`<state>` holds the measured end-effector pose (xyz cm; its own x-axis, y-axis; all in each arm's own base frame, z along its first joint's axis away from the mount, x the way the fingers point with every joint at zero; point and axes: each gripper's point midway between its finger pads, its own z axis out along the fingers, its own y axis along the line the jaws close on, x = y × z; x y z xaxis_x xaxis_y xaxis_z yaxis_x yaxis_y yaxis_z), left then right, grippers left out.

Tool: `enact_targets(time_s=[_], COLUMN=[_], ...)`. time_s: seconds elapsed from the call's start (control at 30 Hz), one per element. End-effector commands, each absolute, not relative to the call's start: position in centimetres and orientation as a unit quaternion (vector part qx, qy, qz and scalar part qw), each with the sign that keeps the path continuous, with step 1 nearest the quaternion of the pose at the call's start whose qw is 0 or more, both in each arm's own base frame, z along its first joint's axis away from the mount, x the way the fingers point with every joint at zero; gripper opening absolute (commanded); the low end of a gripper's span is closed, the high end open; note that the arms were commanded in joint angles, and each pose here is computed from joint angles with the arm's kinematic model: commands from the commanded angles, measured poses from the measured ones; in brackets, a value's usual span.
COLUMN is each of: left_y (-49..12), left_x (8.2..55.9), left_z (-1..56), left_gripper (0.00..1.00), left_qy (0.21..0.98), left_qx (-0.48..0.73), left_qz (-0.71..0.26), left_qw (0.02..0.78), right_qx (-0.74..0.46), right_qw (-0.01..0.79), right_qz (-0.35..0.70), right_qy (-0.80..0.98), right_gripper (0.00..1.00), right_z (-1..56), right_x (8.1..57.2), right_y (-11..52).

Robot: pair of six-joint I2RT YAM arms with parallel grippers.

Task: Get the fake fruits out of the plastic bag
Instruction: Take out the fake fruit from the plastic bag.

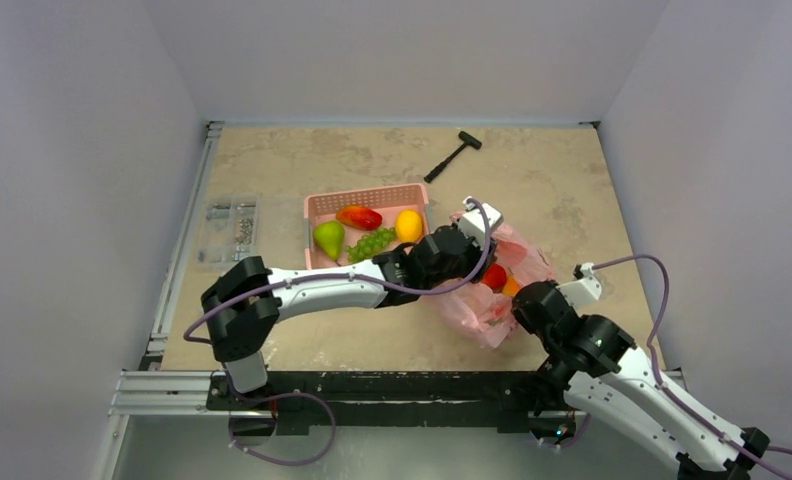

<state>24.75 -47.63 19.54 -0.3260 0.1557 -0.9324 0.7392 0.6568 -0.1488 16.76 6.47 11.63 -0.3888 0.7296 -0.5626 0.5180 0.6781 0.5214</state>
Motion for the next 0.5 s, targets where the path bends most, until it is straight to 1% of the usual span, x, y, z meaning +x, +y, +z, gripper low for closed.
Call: enact_targets(time_s=[0.0, 0.13, 0.27, 0.37, 0.47], left_y=[-48.0, -49.2, -49.0, -50.1, -50.6], left_x=[25.2, 25.0, 26.2, 28.0, 29.1], left_z=[24.9, 25.9, 27.2, 27.9, 29.0], left_gripper=[0.0, 0.0, 0.0, 0.0, 0.0], left_qy=[0.678, 0.612, 0.507, 0.479, 0.47], left_qx=[0.226, 0.226, 0.172, 0.171, 0.153], left_qz=[-0.386, -0.429, -0.45, -0.414, -0.412], left_qw=[0.583, 0.625, 0.715, 0.755, 0.765], right_qx=[0.383, 0.368, 0.34, 0.318, 0.313], right_qw=[0.403, 0.425, 0.443, 0.417, 0.398], right_qz=[0.124, 0.154, 0.163, 0.166, 0.159], right_qy=[0.822, 0.813, 0.813, 0.835, 0.848], right_gripper=[0.0, 0.0, 0.0, 0.0, 0.0], right_z=[11.3, 13.4, 15.1, 13.9, 12.3], right_x=[17.0, 18.1, 19.1, 18.7, 18.2], right_y=[6.4, 7.4, 8.3, 9.5, 9.8])
